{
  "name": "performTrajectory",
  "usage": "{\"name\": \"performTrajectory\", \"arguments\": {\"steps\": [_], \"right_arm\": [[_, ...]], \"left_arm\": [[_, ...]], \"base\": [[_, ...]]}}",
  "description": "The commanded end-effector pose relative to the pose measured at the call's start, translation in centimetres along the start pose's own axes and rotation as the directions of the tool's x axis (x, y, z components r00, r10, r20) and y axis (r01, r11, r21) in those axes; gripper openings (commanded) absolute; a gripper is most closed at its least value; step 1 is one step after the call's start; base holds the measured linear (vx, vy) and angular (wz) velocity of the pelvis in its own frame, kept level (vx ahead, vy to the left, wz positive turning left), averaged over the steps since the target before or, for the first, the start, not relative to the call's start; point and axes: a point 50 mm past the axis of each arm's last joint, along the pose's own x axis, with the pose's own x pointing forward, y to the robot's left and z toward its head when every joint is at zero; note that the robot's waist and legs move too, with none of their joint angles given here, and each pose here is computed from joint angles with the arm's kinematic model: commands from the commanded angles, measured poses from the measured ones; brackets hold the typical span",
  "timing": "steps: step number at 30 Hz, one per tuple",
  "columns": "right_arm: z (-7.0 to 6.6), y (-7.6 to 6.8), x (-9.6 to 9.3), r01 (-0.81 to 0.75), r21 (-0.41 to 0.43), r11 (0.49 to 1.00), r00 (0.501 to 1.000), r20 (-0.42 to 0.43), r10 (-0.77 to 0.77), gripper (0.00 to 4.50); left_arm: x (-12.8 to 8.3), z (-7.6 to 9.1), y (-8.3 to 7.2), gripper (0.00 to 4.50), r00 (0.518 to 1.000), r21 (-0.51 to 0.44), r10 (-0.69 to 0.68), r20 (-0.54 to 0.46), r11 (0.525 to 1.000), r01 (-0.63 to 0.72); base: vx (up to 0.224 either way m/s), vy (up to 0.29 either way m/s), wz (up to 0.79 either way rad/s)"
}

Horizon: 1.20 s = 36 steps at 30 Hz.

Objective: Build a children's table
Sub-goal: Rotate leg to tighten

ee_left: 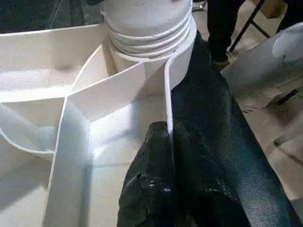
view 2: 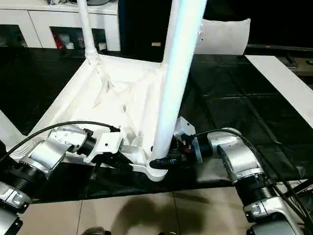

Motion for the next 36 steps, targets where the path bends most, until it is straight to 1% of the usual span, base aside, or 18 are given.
{"name": "performTrajectory", "arguments": {"steps": [1,2,4,5,7,8,10,11,16,19,20,21,23,25,26,28,29,36], "right_arm": [[0.1,0.3,0.1,-0.016,0.024,1.000,0.999,0.038,0.015,2.07],[0.3,0.3,0.5,0.008,0.041,0.999,0.998,0.068,-0.011,2.05],[0.4,0.3,0.7,0.020,0.048,0.999,0.997,0.077,-0.023,2.04],[0.6,-0.5,1.4,0.134,0.069,0.989,0.986,0.087,-0.140,2.04],[0.7,-0.8,1.7,0.180,0.080,0.980,0.978,0.093,-0.187,2.04],[1.0,-1.7,2.4,0.297,0.115,0.948,0.945,0.111,-0.309,2.03],[1.0,-1.9,2.6,0.319,0.123,0.940,0.936,0.113,-0.332,2.02],[1.2,-2.6,3.3,0.406,0.157,0.901,0.899,0.110,-0.424,2.00],[1.4,-4.2,5.5,0.602,0.233,0.764,0.779,0.041,-0.626,2.00],[1.8,-4.5,6.1,0.628,0.266,0.731,0.748,0.052,-0.661,2.00],[2.2,-4.8,6.4,0.640,0.274,0.718,0.728,0.083,-0.680,2.00],[2.3,-4.8,6.4,0.640,0.276,0.717,0.726,0.087,-0.682,2.52],[2.6,-4.9,6.4,0.634,0.306,0.710,0.716,0.114,-0.689,2.65],[2.8,-4.7,6.2,0.612,0.294,0.734,0.733,0.138,-0.666,2.85],[2.7,-4.6,5.8,0.600,0.278,0.750,0.744,0.148,-0.651,3.08],[2.5,-4.3,5.3,0.585,0.259,0.769,0.759,0.158,-0.631,3.12],[2.5,-4.3,5.3,0.584,0.257,0.770,0.760,0.158,-0.630,3.31],[2.4,-4.2,4.9,0.577,0.246,0.779,0.768,0.162,-0.620,3.31]], "left_arm": [[0.9,0.5,-0.2,0.00,0.998,0.009,-0.059,0.011,0.998,0.059],[1.0,0.7,0.1,0.00,0.999,-0.020,-0.018,0.036,1.000,0.018],[1.1,0.8,0.2,0.00,0.999,-0.029,-0.002,0.048,1.000,0.003],[1.1,1.3,0.6,0.00,0.994,-0.098,0.060,0.086,0.994,-0.051],[1.1,1.5,0.8,0.00,0.991,-0.117,0.087,0.098,0.990,-0.076],[1.2,1.9,1.5,0.00,0.977,-0.165,0.173,0.121,0.974,-0.152],[1.3,2.0,1.6,0.00,0.973,-0.175,0.192,0.125,0.970,-0.169],[1.6,2.5,2.1,0.00,0.954,-0.219,0.269,0.135,0.947,-0.236],[2.3,3.3,3.4,0.00,0.882,-0.321,0.464,0.080,0.850,-0.418],[2.4,3.4,3.7,0.00,0.861,-0.332,0.506,0.054,0.822,-0.462],[2.5,3.8,4.0,0.00,0.843,-0.343,0.535,0.055,0.803,-0.487],[2.6,3.9,4.0,0.00,0.842,-0.344,0.537,0.055,0.802,-0.489],[2.6,4.2,4.1,0.00,0.835,-0.345,0.547,0.055,0.796,-0.498],[2.5,4.2,4.1,0.00,0.835,-0.334,0.548,0.051,0.797,-0.503],[2.4,4.0,4.1,0.00,0.835,-0.324,0.548,0.048,0.799,-0.506],[2.3,3.8,4.1,0.00,0.837,-0.312,0.545,0.045,0.804,-0.507],[2.3,3.8,4.1,0.00,0.837,-0.312,0.545,0.045,0.804,-0.506],[2.2,3.6,4.0,0.00,0.841,-0.306,0.540,0.044,0.808,-0.503]], "base": [[0.000,0.000,0.00],[0.000,0.000,0.00],[0.000,0.000,0.00],[0.000,0.000,0.00],[0.000,0.000,0.00],[0.000,0.000,0.00],[0.000,0.000,0.00],[0.000,0.000,0.00],[0.000,0.000,0.00],[0.000,0.000,0.00],[0.000,0.000,0.00],[0.000,0.000,0.00],[0.000,0.000,0.00],[0.000,0.000,0.00],[0.000,0.000,0.00],[0.000,0.000,0.00],[0.000,0.000,0.00],[0.000,0.000,0.00]]}}
